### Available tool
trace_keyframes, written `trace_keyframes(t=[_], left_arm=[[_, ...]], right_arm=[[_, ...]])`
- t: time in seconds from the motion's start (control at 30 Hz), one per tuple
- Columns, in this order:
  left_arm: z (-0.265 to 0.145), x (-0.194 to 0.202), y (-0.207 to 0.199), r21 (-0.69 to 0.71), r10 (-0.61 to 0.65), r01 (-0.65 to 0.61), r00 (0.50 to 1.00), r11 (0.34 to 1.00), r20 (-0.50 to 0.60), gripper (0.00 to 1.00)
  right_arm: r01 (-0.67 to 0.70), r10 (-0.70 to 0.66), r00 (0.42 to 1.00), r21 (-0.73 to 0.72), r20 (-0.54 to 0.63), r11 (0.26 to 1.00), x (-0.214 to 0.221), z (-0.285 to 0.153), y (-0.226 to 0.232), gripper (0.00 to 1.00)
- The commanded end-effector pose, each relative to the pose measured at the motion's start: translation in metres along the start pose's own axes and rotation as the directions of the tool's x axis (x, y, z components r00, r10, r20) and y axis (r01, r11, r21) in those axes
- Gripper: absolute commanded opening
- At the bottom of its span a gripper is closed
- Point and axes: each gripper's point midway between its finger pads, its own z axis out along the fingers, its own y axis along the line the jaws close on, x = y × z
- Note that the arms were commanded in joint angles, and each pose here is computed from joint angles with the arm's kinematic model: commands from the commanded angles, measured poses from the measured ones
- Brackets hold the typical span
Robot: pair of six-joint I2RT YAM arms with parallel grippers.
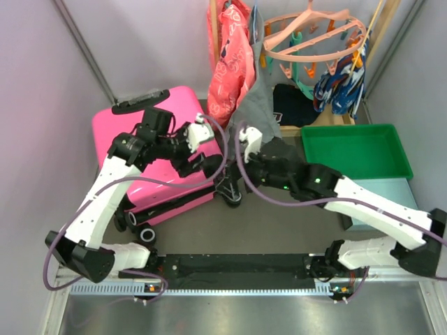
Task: Open, take out, and arrange the luggage
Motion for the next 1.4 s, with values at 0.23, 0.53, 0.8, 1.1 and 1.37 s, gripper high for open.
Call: trace_keyframes(t=[0.23,0.53,0.8,1.1,1.37], left_arm=[[0.009,-0.003,-0.068,0.310,0.628,-0.587,0.777,0.748,-0.043,0.92],[0.046,-0.008,-0.087,0.381,0.820,-0.749,0.569,0.543,-0.050,0.99],[0.049,0.008,-0.082,0.332,0.868,-0.812,0.495,0.481,-0.046,0.99],[0.055,0.005,-0.081,0.278,0.868,-0.829,0.496,0.485,-0.032,0.99],[0.064,0.023,-0.088,0.333,0.898,-0.845,0.440,0.419,-0.014,0.99]], right_arm=[[-0.008,0.008,0.998,0.005,0.065,1.000,0.032,-0.021,-0.084,0.77],[-0.129,0.146,0.985,-0.167,0.091,0.978,0.035,0.025,-0.090,0.22],[-0.217,0.244,0.968,-0.305,0.053,0.927,0.036,0.064,-0.066,0.12],[-0.266,0.298,0.954,-0.377,0.027,0.887,0.036,0.083,-0.038,0.08],[-0.341,0.403,0.913,-0.422,0.064,0.840,0.024,0.083,-0.034,0.06]])
